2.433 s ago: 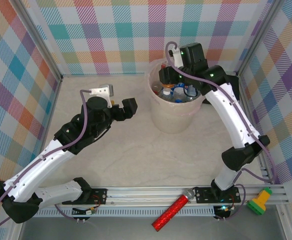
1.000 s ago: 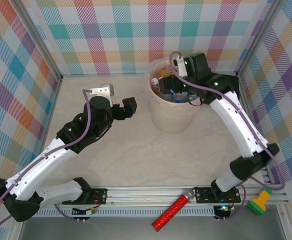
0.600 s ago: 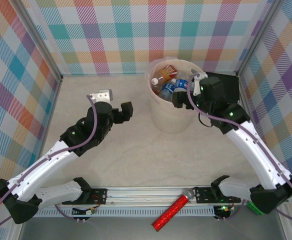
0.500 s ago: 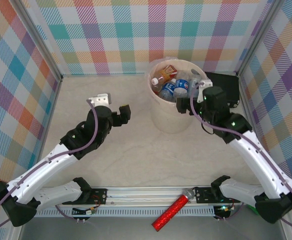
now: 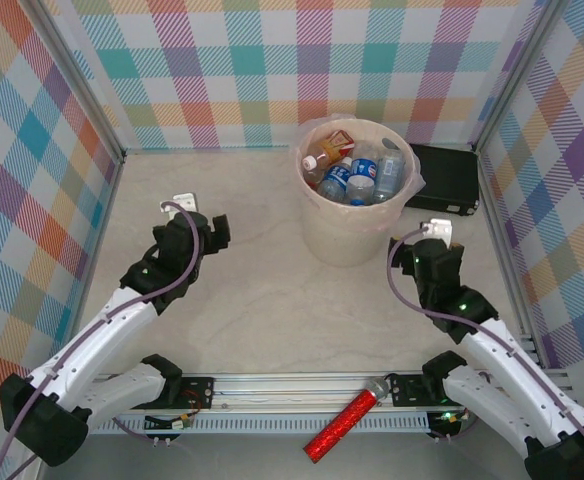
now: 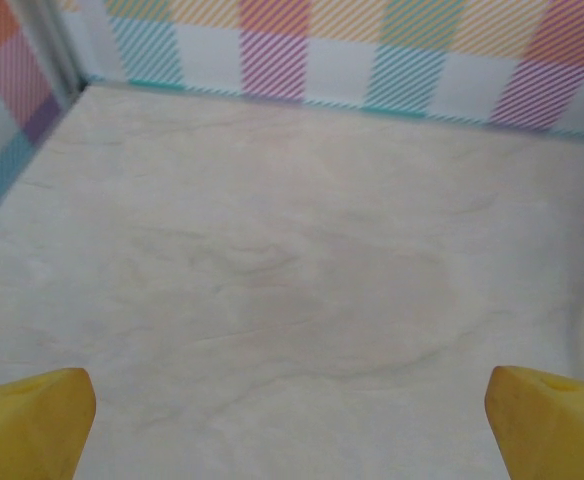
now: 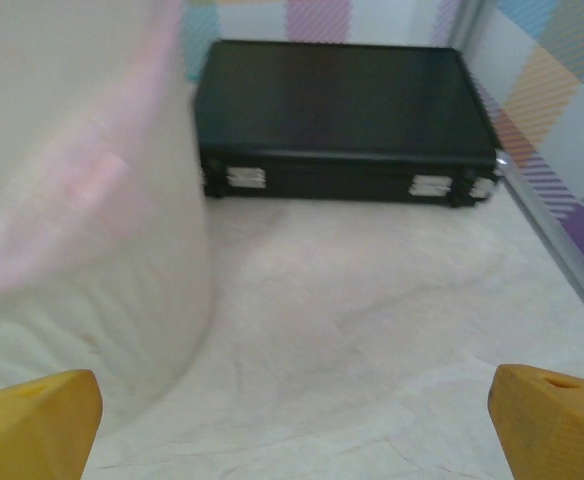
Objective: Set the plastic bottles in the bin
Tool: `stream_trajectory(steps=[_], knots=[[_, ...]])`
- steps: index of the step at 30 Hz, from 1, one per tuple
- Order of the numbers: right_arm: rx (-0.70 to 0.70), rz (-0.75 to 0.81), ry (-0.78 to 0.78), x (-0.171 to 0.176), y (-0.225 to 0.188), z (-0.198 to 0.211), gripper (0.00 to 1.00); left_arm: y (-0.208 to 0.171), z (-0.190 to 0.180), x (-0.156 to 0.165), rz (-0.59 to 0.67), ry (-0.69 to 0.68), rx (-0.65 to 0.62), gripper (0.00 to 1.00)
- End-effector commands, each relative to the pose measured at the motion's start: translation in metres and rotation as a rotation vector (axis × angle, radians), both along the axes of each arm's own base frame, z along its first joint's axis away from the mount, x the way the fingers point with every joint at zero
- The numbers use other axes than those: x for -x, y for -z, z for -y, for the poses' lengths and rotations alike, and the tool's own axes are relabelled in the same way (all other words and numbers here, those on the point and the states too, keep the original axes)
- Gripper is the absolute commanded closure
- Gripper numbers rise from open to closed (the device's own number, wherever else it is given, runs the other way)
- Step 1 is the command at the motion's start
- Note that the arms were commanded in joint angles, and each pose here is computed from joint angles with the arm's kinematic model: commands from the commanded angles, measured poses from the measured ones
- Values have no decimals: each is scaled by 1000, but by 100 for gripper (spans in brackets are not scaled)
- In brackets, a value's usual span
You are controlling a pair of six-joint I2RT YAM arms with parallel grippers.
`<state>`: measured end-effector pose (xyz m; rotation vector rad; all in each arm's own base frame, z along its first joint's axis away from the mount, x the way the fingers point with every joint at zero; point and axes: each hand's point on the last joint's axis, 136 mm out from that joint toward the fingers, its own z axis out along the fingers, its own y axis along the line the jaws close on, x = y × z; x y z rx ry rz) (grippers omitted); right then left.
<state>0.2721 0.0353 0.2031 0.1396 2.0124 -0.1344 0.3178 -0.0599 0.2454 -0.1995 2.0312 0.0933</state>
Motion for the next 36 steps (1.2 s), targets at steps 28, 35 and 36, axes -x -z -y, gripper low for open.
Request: stream_trajectory(steps=[28,35,36], knots=[[-59,196,-36,-107,90,42,1,151,-84,-83,35,-33,97,0],[-64,238,-119,-104,98,32,1,155,-55,-85,50,150,113,0],[-72,216,-118,-104,99,31,1,156,-49,-86,60,189,112,0]])
